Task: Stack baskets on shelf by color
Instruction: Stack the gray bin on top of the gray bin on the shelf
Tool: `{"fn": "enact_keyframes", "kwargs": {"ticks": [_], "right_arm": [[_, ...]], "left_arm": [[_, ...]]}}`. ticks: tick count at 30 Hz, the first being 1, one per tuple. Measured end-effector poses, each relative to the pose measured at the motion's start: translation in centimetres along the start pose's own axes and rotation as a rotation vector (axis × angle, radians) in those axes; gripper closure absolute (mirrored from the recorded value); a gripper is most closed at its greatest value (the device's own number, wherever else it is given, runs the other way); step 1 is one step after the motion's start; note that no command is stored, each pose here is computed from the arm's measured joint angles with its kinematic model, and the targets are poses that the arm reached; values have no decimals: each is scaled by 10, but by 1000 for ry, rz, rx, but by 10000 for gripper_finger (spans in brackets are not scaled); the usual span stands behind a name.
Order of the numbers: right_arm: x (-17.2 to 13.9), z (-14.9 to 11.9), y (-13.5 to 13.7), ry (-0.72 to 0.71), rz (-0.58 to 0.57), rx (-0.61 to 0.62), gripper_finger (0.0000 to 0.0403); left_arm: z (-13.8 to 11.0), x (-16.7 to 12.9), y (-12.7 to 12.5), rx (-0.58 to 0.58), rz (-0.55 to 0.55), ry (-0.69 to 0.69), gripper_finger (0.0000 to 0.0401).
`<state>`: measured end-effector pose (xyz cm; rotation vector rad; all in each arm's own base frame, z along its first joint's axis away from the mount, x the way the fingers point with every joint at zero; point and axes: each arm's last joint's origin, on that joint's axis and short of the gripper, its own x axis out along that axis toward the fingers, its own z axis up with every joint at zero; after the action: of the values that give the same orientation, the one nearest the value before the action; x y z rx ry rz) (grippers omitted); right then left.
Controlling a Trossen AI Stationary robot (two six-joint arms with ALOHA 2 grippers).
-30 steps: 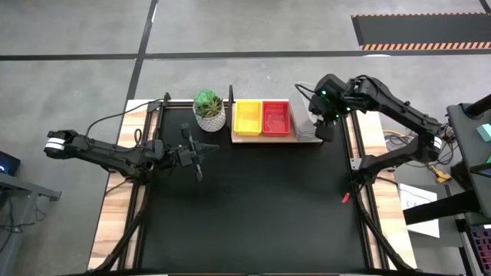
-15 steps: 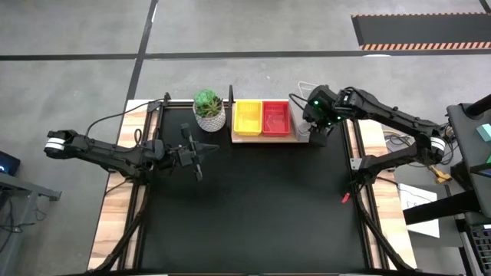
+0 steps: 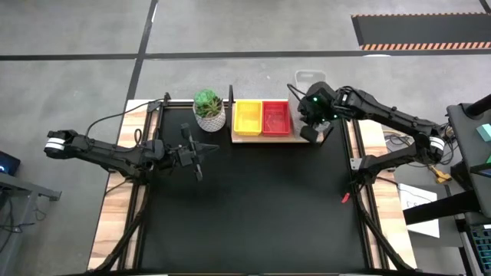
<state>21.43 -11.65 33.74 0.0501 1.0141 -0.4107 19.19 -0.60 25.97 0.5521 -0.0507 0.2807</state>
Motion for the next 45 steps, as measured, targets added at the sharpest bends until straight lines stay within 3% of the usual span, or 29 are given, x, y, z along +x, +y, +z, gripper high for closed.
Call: {"fn": "enact_keyframes", "kwargs": {"ticks": [6,10,25,36,45], "right_arm": [[-14,8,-3,-31,-43,32,390],[-15,7,-5,28,-74,38,390],[44,14,-1,228,23,-6,390],[61,19,1,370,89,109,391],[65,23,3,371,140,193,391]], "left_arm": [[0,0,0,0,-1,0,401],[0,0,0,0,-1,0,401],[0,0,0,1,-2,2,401],[-2,0,-1,8,-12,18,401],[-2,0,-1,7,-11,16,401]]}}
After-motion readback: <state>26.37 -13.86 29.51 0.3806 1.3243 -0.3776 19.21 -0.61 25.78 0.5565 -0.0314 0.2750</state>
